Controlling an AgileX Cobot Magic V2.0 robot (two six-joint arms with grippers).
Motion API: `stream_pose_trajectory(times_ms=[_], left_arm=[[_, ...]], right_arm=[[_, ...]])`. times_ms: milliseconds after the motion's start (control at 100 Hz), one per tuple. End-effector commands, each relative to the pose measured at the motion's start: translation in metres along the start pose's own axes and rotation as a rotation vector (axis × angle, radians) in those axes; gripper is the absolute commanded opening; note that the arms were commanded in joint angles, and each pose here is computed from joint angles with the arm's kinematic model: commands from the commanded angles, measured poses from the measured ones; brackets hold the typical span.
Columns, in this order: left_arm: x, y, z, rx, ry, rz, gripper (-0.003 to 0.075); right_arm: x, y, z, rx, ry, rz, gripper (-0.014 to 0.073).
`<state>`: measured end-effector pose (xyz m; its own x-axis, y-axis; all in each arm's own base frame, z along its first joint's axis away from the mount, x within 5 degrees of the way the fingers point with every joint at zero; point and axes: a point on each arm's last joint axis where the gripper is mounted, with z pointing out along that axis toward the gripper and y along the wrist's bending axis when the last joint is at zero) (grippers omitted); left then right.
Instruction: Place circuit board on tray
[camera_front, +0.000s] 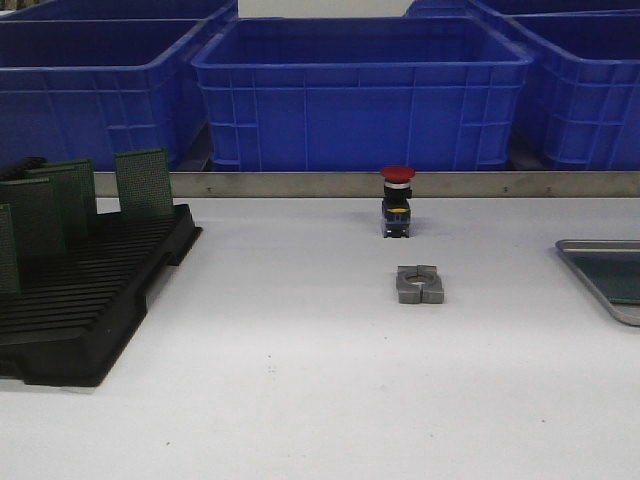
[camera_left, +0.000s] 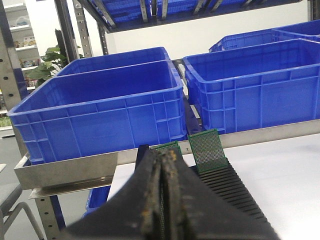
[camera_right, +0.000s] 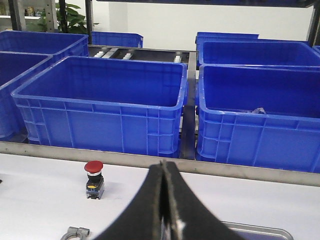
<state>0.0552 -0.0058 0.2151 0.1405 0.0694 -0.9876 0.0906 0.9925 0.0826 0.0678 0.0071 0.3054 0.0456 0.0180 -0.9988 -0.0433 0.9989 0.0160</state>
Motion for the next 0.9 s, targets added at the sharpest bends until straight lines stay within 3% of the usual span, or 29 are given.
stream_pose_trajectory(times_ms=[0,890], left_arm=[[-0.0105,0.0001,-0.0034,-0.002,-0.119,-0.016,-0.0018],[-0.0104,0.0001,-0.0034,-0.002,-0.117,-0.016,-0.0018]], right_arm=[[-0.01,-0.0028,-0.0002,0.032,-0.051,0.008,-0.0069],[-0.0108,-0.0037,-0.0003,0.042,-0.06,0.007,-0.0069]])
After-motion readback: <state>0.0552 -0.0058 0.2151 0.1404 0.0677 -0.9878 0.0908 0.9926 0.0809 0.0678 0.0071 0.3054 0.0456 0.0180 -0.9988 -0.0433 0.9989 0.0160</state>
